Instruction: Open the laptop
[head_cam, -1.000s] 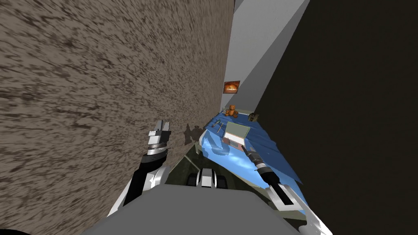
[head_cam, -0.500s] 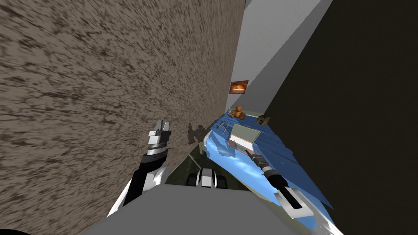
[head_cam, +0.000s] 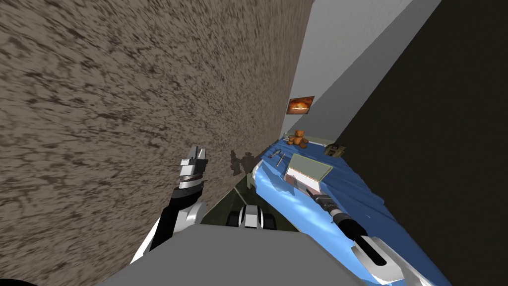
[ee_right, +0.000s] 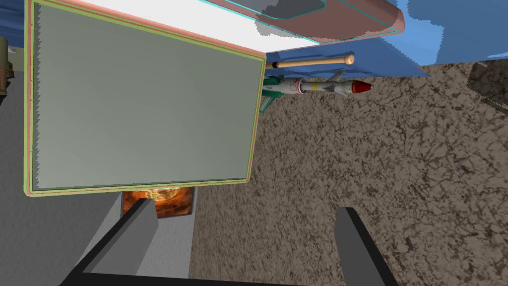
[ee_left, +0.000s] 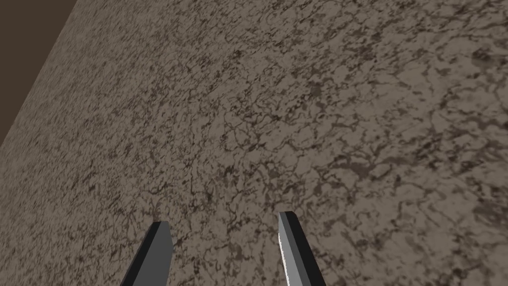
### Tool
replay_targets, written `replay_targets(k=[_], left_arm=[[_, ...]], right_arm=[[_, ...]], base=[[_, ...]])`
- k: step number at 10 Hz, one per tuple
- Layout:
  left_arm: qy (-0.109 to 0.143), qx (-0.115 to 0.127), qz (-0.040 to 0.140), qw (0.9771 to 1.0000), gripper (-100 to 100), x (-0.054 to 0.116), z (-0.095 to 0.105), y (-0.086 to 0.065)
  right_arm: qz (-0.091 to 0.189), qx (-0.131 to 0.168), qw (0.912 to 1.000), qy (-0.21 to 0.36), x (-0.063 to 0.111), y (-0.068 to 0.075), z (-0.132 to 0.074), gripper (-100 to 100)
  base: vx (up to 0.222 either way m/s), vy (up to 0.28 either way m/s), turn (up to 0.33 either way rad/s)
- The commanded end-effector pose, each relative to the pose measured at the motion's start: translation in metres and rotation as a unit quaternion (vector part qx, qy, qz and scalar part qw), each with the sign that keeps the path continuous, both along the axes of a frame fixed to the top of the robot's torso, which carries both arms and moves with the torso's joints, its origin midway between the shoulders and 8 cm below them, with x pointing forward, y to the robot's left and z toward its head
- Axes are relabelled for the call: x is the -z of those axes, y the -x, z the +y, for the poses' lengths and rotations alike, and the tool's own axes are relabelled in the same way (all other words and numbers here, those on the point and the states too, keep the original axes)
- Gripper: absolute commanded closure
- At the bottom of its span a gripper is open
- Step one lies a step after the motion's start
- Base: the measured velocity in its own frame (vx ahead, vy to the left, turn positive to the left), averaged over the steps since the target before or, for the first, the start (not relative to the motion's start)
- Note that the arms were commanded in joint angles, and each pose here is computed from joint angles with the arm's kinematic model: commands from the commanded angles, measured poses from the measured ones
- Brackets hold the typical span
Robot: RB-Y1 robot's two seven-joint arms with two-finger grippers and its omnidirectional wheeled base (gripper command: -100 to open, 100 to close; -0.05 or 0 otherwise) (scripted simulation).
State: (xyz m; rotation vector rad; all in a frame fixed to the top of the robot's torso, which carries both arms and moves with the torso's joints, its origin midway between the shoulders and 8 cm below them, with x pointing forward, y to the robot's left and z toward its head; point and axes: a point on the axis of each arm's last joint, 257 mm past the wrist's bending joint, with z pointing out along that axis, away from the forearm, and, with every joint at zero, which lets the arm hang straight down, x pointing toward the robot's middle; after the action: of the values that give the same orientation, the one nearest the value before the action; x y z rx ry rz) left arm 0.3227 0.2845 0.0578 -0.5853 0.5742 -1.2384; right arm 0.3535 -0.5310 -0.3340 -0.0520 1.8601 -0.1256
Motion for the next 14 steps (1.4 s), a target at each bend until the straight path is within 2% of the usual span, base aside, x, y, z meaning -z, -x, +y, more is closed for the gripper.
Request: replay_targets(k=[1,2,3,4,5,6,7,8,9,11,12,13,14], left_arm=[[0.0,0.0,0.0,1.0,0,0.0,0.0,0.0],[0.0,0.0,0.0,1.0,0,0.0,0.0,0.0],[0.0,0.0,0.0,1.0,0,0.0,0.0,0.0],[0.0,0.0,0.0,1.0,0,0.0,0.0,0.0],[0.0,0.0,0.0,1.0,0,0.0,0.0,0.0],[0.0,0.0,0.0,1.0,0,0.0,0.0,0.0],[0.0,0.0,0.0,1.0,0,0.0,0.0,0.0],[0.0,0.0,0.0,1.0,0,0.0,0.0,0.0],[0.0,0.0,0.0,1.0,0,0.0,0.0,0.0],[0.0,0.0,0.0,1.0,0,0.0,0.0,0.0],[0.0,0.0,0.0,1.0,0,0.0,0.0,0.0],[0.0,0.0,0.0,1.0,0,0.0,0.0,0.0],[0.0,0.0,0.0,1.0,0,0.0,0.0,0.0]], right_arm=[[0.04,0.008,0.9977,0.054,0.01,0.016,-0.037,-100],[0.045,0.013,0.9974,0.055,0.015,0.02,-0.041,-100],[0.064,0.011,0.9939,0.089,0.014,0.026,-0.06,-100],[0.073,0.019,0.9932,0.089,0.02,0.034,-0.068,-100],[0.091,0.017,0.9882,0.122,0.018,0.04,-0.086,-100],[0.1,0.026,0.9871,0.122,0.024,0.048,-0.094,-100],[0.119,0.025,0.9806,0.154,0.021,0.056,-0.113,-100],[0.127,0.033,0.9793,0.154,0.026,0.064,-0.12,-100],[0.127,0.033,0.9793,0.154,0.026,0.064,-0.12,-100],[0.174,0.041,0.961,0.211,0.022,0.09,-0.164,-100],[0.179,0.045,0.9597,0.212,0.023,0.095,-0.169,-100],[0.198,0.047,0.9496,0.239,0.017,0.105,-0.187,-100],[0.2,0.048,0.9491,0.239,0.018,0.107,-0.189,-100]], base=[[0.051,0.048,0.245],[0.045,0.026,0.108],[0.045,0.032,0.233],[0.042,0.026,0.103],[0.055,0.031,0.182],[0.046,0.021,0.116],[0.045,0.025,0.227],[0.043,0.021,0.112],[0.018,0.012,-0.032],[0.05,0.023,0.265],[0.052,0.016,0.111],[0.048,0.029,0.15],[0.037,0.016,0.086]])
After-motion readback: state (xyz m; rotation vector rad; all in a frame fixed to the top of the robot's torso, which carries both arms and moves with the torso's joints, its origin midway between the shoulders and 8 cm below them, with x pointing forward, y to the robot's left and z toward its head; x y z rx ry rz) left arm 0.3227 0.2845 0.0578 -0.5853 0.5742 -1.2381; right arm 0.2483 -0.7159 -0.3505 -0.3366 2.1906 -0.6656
